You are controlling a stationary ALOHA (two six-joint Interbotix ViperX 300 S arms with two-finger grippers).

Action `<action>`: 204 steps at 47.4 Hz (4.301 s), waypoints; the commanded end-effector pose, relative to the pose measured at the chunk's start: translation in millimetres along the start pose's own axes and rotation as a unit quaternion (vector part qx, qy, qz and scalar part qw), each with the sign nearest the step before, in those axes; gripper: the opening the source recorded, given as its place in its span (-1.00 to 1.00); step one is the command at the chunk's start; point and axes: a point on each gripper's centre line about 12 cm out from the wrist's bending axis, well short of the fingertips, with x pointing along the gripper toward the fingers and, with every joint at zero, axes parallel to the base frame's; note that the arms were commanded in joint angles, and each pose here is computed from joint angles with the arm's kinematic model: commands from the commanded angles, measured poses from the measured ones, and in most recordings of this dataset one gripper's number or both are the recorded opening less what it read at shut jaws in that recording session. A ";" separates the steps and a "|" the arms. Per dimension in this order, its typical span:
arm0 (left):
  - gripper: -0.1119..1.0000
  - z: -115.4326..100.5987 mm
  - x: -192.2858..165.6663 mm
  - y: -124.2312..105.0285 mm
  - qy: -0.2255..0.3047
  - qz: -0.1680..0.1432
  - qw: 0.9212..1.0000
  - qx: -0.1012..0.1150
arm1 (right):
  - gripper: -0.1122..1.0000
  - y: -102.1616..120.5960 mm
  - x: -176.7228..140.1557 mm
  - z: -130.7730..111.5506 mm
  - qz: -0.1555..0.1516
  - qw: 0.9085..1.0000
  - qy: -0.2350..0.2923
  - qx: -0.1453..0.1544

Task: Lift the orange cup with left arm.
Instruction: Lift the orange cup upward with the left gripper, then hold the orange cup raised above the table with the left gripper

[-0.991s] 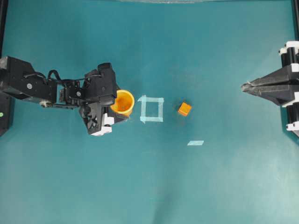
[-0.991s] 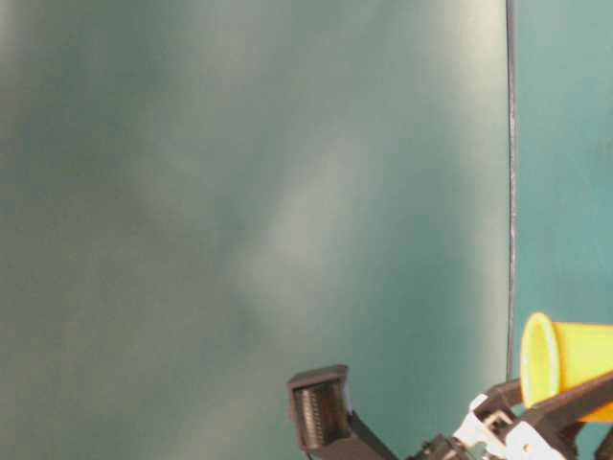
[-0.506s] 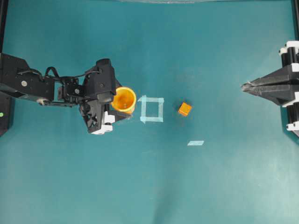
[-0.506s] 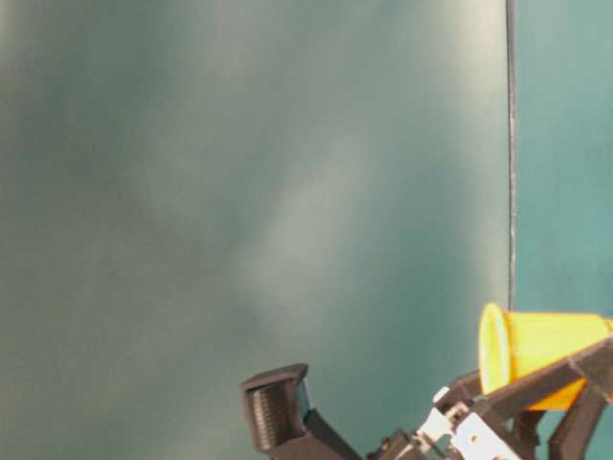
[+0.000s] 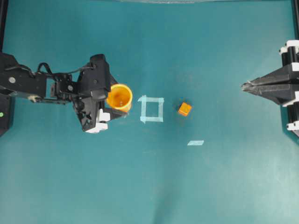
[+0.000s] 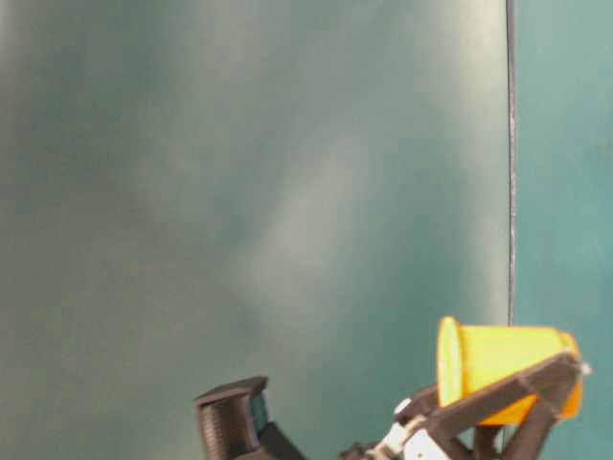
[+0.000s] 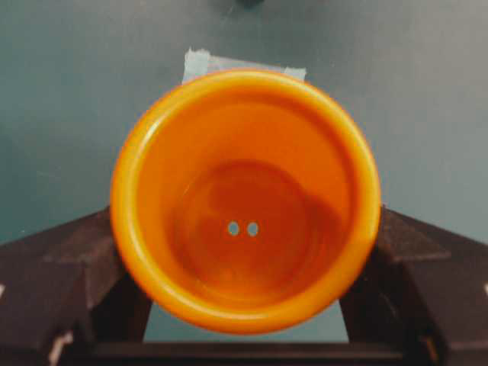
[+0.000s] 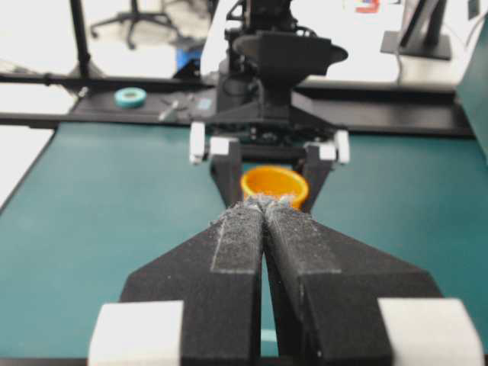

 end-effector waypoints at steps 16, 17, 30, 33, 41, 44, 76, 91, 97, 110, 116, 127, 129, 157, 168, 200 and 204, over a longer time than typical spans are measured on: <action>0.35 35.0 -38.7 0.0 -0.039 0.001 0.999 0.002 | -0.80 0.0 2.6 12.7 0.000 1.000 -0.015 0.000; 0.35 35.0 -39.1 0.5 -0.039 0.002 0.999 0.002 | -0.79 -0.1 2.6 12.7 0.000 1.000 -0.015 0.001; 0.35 37.2 -38.3 0.4 -0.038 0.002 0.999 0.003 | -0.80 -0.1 2.9 12.4 0.000 1.000 -0.015 0.001; 0.35 37.3 -37.9 0.4 -0.037 0.002 0.999 0.003 | -0.80 -0.1 2.6 12.7 0.000 1.000 -0.015 0.001; 0.35 37.8 -37.6 0.3 -0.038 0.002 0.999 0.003 | -0.80 0.0 2.6 12.7 0.000 1.000 -0.015 0.000; 0.35 37.6 -37.6 0.4 -0.037 0.002 0.999 0.002 | -0.80 0.0 2.9 12.4 0.000 1.000 -0.015 0.000; 0.35 37.0 -37.5 0.4 -0.036 0.002 0.999 0.002 | -0.80 -0.1 2.9 12.4 0.000 1.000 -0.015 0.001; 0.35 37.0 -37.5 0.4 -0.036 0.002 0.999 0.002 | -0.79 0.0 2.9 12.4 0.000 1.000 -0.015 0.000; 0.35 37.0 -37.5 0.4 -0.036 0.002 0.999 0.003 | -0.80 -0.1 2.9 12.4 0.000 1.000 -0.015 0.001; 0.35 37.0 -37.5 0.4 -0.036 0.002 0.999 0.002 | -0.80 -0.1 3.2 12.1 0.000 1.000 -0.014 0.001; 0.35 37.5 -37.9 0.4 -0.038 0.002 0.999 0.002 | -0.80 -0.1 2.9 12.2 0.000 1.000 -0.014 0.001; 0.35 37.2 -37.5 0.4 -0.037 0.002 0.999 0.003 | -0.80 -0.1 3.2 11.9 0.000 1.000 -0.013 0.001; 0.35 37.0 -37.5 0.4 -0.036 0.002 0.999 0.002 | -0.80 -0.1 2.9 12.4 0.000 1.000 -0.015 0.001; 0.35 37.0 -37.5 0.4 -0.036 0.002 0.999 0.002 | -0.80 0.0 2.9 12.4 0.000 1.000 -0.015 0.000; 0.35 37.0 -37.5 0.4 -0.036 0.002 0.999 0.002 | -0.80 -0.1 2.9 12.4 0.000 1.000 -0.015 0.001; 0.35 37.0 -37.5 0.4 -0.036 0.002 0.999 0.002 | -0.80 0.0 2.9 12.2 0.000 1.000 -0.014 -0.001; 0.35 37.0 -37.5 0.4 -0.036 0.002 0.999 0.002 | -0.80 0.0 3.2 12.1 0.000 1.000 -0.014 -0.001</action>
